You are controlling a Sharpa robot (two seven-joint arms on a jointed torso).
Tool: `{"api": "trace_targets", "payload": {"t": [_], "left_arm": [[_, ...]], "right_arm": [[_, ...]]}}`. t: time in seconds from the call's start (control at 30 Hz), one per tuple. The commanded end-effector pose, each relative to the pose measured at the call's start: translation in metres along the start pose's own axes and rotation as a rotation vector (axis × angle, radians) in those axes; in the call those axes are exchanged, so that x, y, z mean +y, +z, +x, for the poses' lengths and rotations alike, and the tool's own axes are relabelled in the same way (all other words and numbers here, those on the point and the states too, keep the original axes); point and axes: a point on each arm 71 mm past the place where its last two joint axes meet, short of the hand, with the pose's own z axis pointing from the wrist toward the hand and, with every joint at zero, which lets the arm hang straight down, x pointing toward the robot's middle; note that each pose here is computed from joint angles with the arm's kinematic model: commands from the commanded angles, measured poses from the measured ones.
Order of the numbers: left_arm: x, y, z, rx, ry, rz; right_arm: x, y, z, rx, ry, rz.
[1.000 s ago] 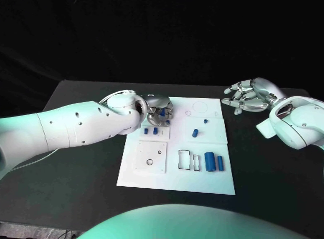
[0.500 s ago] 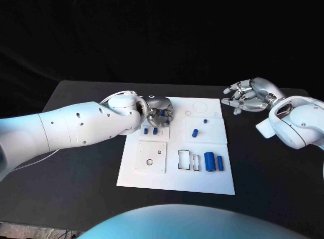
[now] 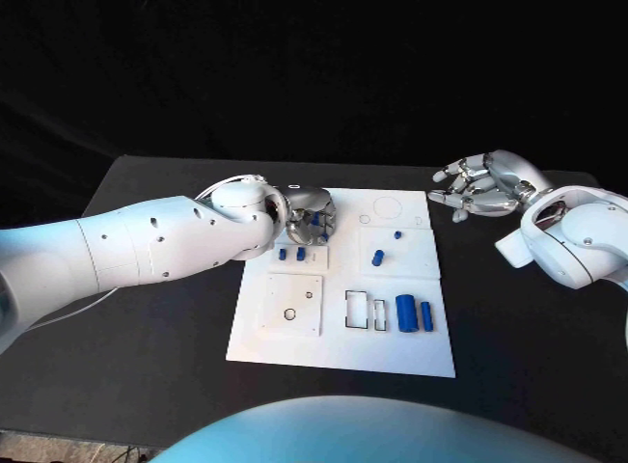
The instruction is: Assemble the parts on the task board
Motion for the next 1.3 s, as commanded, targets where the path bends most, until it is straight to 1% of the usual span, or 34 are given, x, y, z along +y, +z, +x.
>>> {"api": "trace_targets", "payload": {"t": [0.03,0.27,0.4,0.67,0.87,0.97,1.07,1.17,1.3], "left_arm": [[-0.0013,0.0008,0.0046,0.025,0.002,0.000],[-0.0020,-0.0002,0.0027,-0.010,-0.003,0.011],[-0.0029,-0.0032,0.0000,-0.039,-0.017,0.024],[-0.0040,-0.0125,-0.0078,-0.078,-0.055,0.040],[-0.0022,-0.0213,-0.0146,-0.097,-0.088,0.039],[0.0012,-0.0264,-0.0167,-0.096,-0.101,0.029],[0.0072,-0.0320,-0.0171,-0.084,-0.115,0.011],[0.0171,-0.0383,-0.0163,-0.062,-0.136,-0.014],[0.0284,-0.0441,-0.0161,-0.055,-0.149,-0.040]], "right_arm": [[0.001,0.000,0.002,0.013,-0.002,-0.011],[0.001,0.000,0.002,0.014,-0.002,-0.012],[0.001,0.000,0.002,0.014,-0.002,-0.013],[0.001,0.000,0.002,0.012,-0.002,-0.013],[0.001,0.001,0.002,0.012,-0.002,-0.013],[0.000,0.001,0.001,0.011,-0.002,-0.012],[0.000,0.001,0.001,0.011,-0.002,-0.011],[-0.001,0.000,0.001,0.010,-0.002,-0.010],[-0.001,0.000,0.000,0.010,-0.002,-0.009]]}}
